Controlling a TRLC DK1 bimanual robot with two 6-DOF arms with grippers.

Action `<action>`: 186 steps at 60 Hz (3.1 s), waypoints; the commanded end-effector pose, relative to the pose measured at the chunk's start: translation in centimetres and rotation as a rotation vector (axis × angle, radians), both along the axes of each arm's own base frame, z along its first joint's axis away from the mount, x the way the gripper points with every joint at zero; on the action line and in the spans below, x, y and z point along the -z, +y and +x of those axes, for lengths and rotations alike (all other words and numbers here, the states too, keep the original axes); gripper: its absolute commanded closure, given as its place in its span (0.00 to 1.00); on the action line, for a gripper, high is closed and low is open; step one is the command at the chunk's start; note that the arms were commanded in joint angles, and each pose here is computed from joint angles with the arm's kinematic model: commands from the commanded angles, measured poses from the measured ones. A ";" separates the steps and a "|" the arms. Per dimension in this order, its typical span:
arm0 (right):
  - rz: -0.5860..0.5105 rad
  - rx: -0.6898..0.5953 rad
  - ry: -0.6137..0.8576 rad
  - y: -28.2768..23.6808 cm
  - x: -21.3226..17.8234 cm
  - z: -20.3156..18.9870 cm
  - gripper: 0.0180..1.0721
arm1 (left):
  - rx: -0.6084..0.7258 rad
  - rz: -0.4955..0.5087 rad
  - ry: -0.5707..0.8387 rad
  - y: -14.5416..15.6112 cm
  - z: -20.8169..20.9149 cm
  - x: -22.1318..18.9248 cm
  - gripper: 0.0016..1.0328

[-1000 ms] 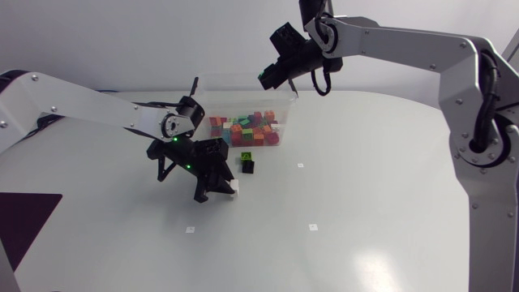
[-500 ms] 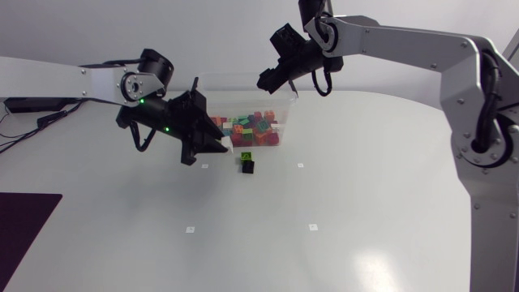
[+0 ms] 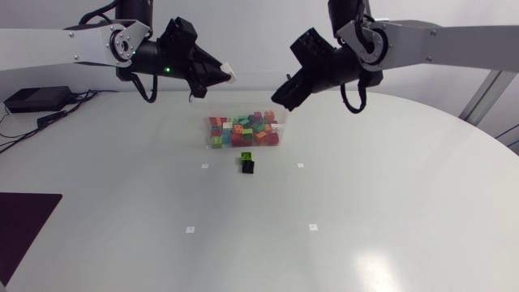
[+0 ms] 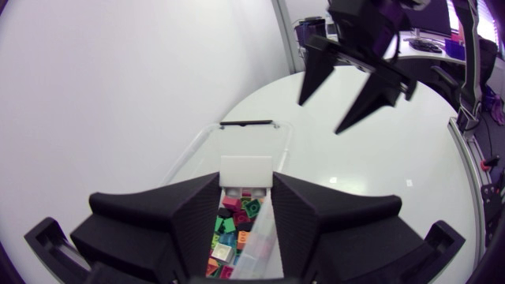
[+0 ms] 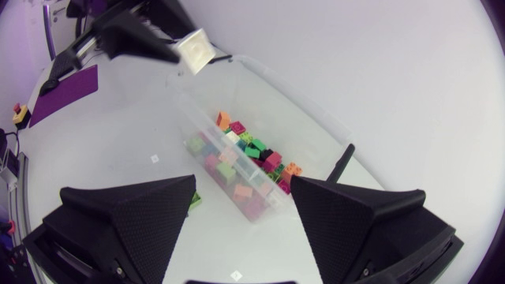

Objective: Place the duplo bricks in the container

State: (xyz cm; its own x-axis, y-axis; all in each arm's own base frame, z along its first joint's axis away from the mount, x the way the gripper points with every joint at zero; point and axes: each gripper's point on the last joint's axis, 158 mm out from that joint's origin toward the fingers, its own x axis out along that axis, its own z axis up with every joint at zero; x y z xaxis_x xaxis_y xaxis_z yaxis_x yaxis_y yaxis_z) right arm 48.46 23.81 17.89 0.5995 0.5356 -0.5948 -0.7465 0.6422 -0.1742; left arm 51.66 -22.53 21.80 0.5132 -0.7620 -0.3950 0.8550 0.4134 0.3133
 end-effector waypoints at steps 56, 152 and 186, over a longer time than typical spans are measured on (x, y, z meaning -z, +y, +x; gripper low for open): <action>-0.204 -0.207 0.242 2.6 15.7 -5.1 0.17 | -0.278 -0.032 0.031 1.8 9.5 2.1 0.05; -0.412 -0.467 0.499 9.0 22.2 -5.5 0.41 | -0.257 0.158 -0.027 11.8 -7.6 2.9 0.05; -0.538 -0.415 0.543 7.6 22.6 -5.4 0.27 | -0.242 0.150 -0.039 11.7 -7.8 2.4 0.05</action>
State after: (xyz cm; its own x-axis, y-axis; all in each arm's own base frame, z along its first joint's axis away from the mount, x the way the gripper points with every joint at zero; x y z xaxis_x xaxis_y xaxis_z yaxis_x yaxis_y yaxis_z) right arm 44.36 32.21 -2.77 0.0363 0.2583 -0.9654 -0.9729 0.2300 0.0250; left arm 44.40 -10.96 19.17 0.6900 -0.5442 -0.4772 0.7218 0.5663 0.3978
